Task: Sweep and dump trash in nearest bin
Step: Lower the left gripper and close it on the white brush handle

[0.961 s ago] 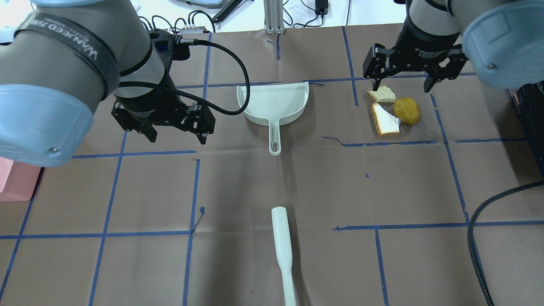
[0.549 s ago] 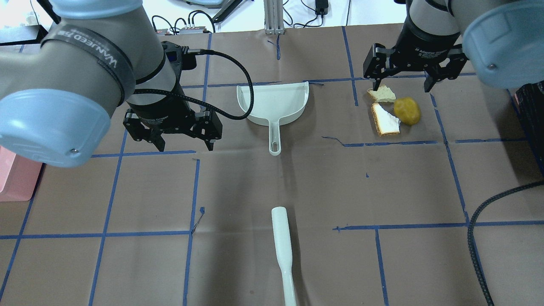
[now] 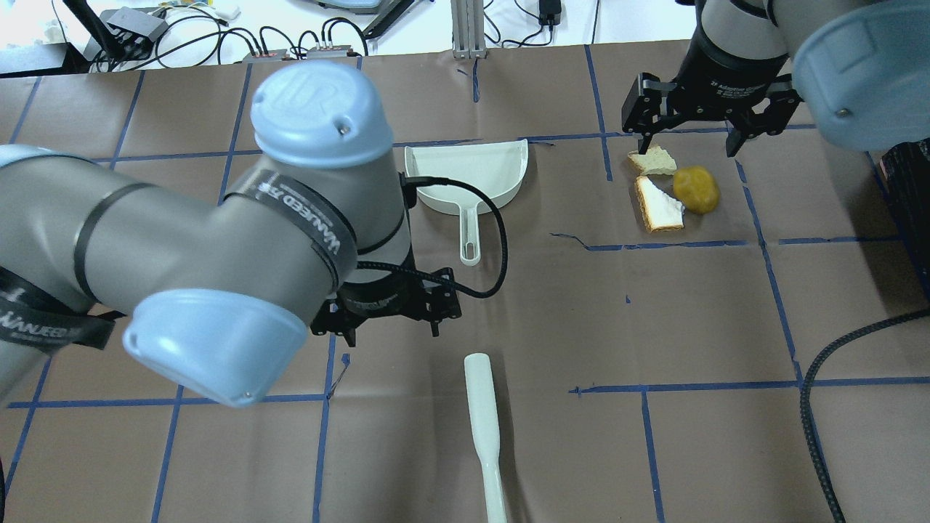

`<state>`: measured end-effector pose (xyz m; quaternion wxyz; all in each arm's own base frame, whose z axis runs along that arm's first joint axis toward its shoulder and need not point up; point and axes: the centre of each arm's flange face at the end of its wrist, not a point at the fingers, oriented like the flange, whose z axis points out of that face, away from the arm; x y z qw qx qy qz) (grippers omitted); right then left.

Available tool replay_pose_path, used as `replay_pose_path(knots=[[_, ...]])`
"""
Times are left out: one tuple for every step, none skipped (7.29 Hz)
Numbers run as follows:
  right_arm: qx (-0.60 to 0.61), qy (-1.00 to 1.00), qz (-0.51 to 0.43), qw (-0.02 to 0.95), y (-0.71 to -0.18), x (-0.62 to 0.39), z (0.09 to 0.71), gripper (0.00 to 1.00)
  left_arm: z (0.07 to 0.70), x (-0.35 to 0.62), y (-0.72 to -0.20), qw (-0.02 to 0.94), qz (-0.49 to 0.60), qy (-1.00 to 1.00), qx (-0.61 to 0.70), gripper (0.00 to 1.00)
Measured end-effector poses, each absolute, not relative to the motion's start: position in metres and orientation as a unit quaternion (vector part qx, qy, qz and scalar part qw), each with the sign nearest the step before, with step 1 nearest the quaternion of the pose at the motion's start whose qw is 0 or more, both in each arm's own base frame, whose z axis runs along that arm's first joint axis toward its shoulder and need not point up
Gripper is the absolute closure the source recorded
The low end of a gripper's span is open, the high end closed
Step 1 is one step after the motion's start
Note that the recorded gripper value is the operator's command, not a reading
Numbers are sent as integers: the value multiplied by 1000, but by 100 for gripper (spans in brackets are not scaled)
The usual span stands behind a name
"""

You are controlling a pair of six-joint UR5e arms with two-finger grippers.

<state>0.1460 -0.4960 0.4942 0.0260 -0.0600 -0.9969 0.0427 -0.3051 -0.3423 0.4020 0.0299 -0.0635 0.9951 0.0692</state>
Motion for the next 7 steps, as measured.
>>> replay_pose_path(knots=[[-60, -997, 43, 26, -496, 146, 494, 0, 388, -318, -321, 39, 76, 994, -72, 4], [-60, -997, 44, 25, -496, 147, 495, 0, 379, -330, -300, 47, 80, 993, -76, 4], [-59, -997, 44, 25, -496, 147, 495, 0, 371, -346, -281, 51, 78, 993, -77, 1], [-59, -997, 44, 25, -496, 147, 496, 0, 361, -366, -259, 46, 66, 994, -74, 0], [-60, -997, 44, 25, -496, 146, 496, 0, 345, -380, -235, 39, 53, 995, -76, 0], [-60, -997, 44, 25, -496, 146, 496, 0, 325, -384, -214, 41, 51, 993, -93, 0], [-60, -997, 44, 25, -496, 146, 496, 0, 310, -382, -202, 49, 53, 990, -121, 0]])
